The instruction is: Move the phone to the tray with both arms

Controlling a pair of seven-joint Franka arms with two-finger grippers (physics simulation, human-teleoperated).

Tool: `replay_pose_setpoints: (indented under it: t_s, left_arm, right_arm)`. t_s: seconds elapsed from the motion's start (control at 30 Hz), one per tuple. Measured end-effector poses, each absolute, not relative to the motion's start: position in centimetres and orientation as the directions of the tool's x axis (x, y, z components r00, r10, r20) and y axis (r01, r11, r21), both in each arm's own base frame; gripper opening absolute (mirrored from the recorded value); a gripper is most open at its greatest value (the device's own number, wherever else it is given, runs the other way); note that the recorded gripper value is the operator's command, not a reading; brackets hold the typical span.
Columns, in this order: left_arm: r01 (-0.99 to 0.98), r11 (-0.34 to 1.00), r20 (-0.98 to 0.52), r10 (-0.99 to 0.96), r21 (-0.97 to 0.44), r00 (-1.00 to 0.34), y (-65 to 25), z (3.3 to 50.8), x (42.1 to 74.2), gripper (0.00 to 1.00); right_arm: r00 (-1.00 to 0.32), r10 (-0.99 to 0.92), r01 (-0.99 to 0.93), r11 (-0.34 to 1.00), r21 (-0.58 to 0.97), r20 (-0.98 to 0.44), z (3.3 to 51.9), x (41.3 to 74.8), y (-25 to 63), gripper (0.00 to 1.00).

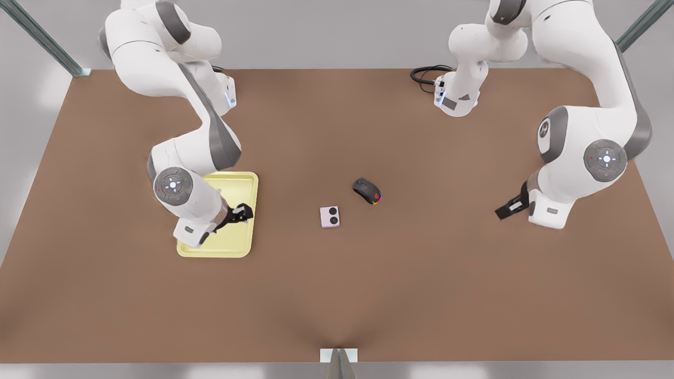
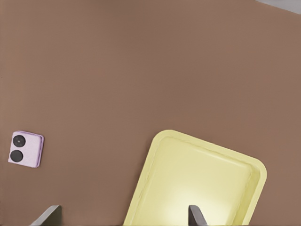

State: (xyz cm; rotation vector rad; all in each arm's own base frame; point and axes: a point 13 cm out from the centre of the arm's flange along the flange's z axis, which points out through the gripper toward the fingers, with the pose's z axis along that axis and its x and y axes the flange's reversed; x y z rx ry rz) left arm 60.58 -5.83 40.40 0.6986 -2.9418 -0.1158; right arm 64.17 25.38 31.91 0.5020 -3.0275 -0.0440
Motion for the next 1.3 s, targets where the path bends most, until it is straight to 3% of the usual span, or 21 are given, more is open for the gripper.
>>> replay_pose_setpoints:
  t_s: [0.17, 0.47, 0.77, 1.3]
  left_arm:
    - [-0.273, 0.956, 0.18, -0.288, 0.104, -0.94, -6.8, 42.6, 59.1, 1.0]
    - [-0.067, 0.994, 0.321, -0.09, 0.082, -0.943, -6.9, 40.2, 57.2, 1.0]
    - [0.056, 0.998, 0.363, 0.037, 0.043, -0.931, -6.9, 39.1, 56.8, 1.0]
    - [0.183, 0.983, 0.364, 0.174, -0.01, -0.915, -8.2, 39.0, 56.8, 1.0]
  right_arm:
    - [-0.928, -0.365, -0.364, 0.931, 0.027, 0.071, 23.1, 62.6, 35.1, 1.0]
    - [-0.957, -0.289, -0.288, 0.957, 0.021, 0.015, 15.6, 57.0, 48.8, 1.0]
    - [-0.996, -0.083, -0.083, 0.995, 0.063, 0.009, 9.2, 57.4, 49.5, 1.0]
    - [-0.989, -0.136, -0.136, 0.991, 0.002, 0.052, 5.5, 53.9, 48.9, 1.0]
